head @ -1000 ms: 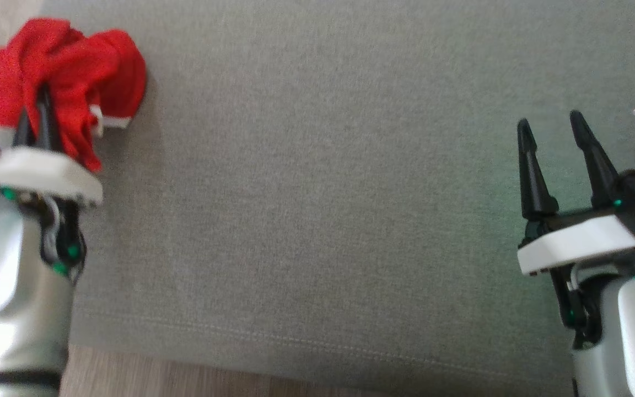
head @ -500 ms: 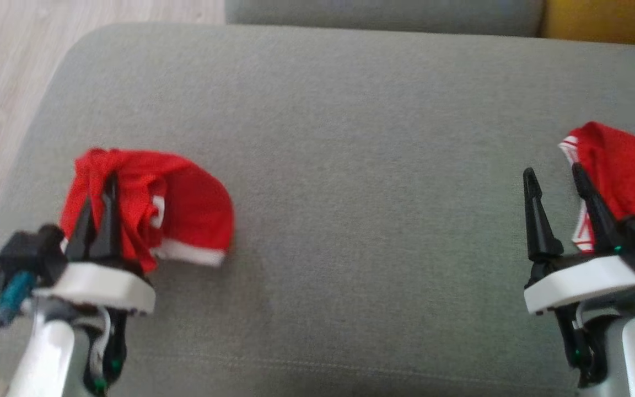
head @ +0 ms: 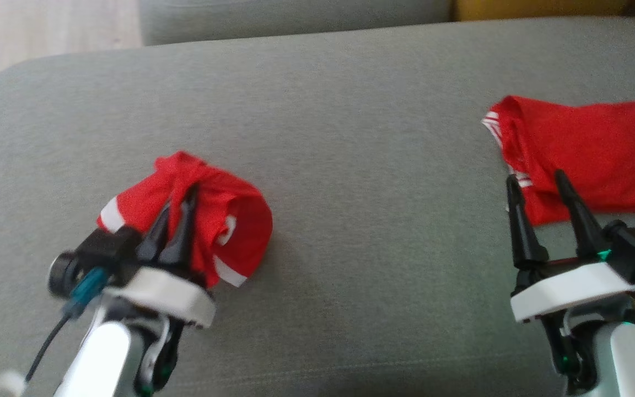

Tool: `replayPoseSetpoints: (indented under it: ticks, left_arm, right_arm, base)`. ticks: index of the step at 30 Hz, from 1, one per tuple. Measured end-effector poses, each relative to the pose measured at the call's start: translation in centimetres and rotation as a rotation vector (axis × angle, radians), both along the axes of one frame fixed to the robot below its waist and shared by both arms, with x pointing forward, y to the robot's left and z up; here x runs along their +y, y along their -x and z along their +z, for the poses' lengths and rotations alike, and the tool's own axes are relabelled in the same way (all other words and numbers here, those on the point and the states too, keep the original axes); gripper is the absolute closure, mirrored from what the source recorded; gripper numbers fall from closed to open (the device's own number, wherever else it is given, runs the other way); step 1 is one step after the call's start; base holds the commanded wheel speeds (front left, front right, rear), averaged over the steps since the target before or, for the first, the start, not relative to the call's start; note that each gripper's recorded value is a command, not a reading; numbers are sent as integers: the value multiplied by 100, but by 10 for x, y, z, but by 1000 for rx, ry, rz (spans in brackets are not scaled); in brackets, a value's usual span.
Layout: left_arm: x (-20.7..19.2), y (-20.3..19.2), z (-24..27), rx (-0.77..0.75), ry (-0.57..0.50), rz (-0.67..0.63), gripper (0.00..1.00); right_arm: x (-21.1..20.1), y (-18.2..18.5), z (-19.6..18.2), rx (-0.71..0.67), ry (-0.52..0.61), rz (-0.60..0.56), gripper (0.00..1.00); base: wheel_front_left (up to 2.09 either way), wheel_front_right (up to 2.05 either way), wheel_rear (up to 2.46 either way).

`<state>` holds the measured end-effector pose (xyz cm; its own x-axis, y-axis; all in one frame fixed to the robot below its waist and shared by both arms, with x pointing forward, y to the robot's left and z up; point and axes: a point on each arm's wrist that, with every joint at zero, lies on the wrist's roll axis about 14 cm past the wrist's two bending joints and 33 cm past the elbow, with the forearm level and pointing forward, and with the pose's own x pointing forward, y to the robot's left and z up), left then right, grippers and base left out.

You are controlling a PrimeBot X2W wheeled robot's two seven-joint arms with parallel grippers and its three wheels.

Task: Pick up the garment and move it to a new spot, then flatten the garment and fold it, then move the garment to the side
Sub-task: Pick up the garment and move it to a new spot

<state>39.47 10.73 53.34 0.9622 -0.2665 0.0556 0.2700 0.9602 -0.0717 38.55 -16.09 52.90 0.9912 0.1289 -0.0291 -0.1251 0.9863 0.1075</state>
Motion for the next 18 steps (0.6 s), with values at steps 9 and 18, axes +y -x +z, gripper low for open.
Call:
replayPoseSetpoints:
  ticks: [9, 18]
  left_arm:
    - [-89, -42, -26, 49, -34, -255, 100]
    - [-146, -33, -94, 226, -43, -437, 0]
  right_arm:
    - [-20, 6, -17, 44, -25, -65, 0]
    - [-40, 7, -37, 91, -27, -128, 0]
  base:
    - [0, 0, 0]
    - [0, 0, 0]
